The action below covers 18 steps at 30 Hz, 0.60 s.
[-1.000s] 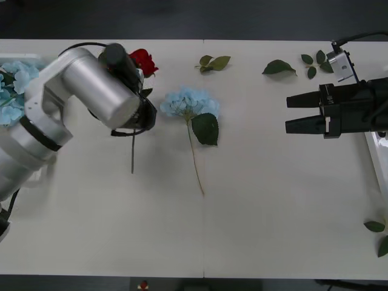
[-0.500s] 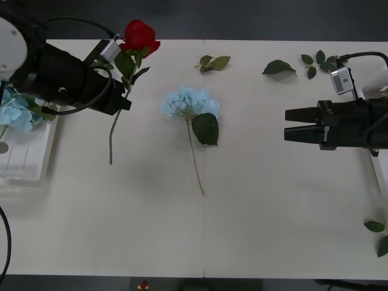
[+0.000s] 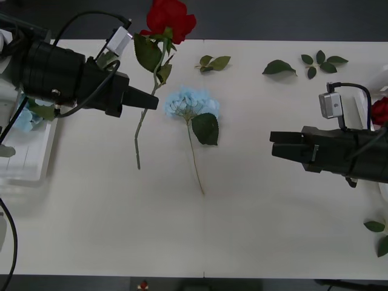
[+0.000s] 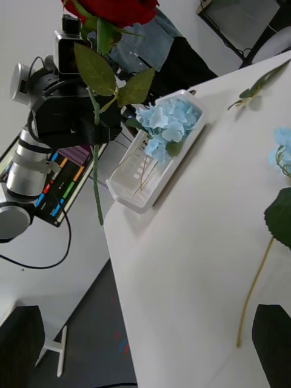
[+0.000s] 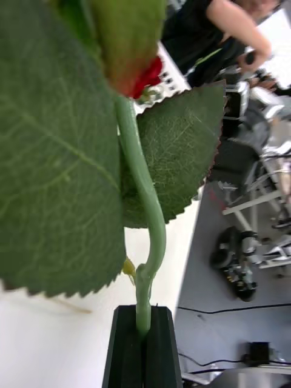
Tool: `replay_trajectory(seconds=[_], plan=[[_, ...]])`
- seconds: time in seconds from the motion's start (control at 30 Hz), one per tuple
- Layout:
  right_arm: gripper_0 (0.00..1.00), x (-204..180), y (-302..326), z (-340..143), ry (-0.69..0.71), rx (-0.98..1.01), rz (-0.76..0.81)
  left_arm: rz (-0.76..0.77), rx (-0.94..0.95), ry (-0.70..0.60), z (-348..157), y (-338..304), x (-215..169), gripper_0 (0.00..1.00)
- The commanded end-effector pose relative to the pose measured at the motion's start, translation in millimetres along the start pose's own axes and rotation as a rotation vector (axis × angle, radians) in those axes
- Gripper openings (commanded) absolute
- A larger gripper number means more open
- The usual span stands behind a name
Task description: Put the red flowers into the right box and the blue flowers into the left box
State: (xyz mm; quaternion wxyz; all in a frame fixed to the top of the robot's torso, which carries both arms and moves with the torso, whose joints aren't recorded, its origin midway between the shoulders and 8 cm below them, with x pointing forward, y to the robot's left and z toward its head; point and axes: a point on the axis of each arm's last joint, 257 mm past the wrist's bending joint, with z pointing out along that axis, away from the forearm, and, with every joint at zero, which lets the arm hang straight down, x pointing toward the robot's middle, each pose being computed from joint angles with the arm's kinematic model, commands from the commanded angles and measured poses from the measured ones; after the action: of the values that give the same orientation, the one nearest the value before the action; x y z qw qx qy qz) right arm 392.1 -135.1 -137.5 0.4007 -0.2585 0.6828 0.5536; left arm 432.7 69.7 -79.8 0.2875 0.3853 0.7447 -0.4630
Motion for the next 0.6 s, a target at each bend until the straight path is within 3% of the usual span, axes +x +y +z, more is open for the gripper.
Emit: replay_trajectory(seconds=[0.03,0.23,0.6], plan=[[1.0,-7.7,26.3,8.2,-0.045,-0.041,-0.061,0.108,0.111,-0.035,13.9,-39.9,-30.3,0.0],[1.0,2.6,43.2,23.6,-0.111,-0.074,-0.011,0.117,0.233,-0.073,35.3,-74.2,-43.4,0.0],[1.0,17.7,58.6,56.6,-0.248,-0.037,0.115,0.132,0.287,-0.091,58.5,-91.3,-48.7,0.0]])
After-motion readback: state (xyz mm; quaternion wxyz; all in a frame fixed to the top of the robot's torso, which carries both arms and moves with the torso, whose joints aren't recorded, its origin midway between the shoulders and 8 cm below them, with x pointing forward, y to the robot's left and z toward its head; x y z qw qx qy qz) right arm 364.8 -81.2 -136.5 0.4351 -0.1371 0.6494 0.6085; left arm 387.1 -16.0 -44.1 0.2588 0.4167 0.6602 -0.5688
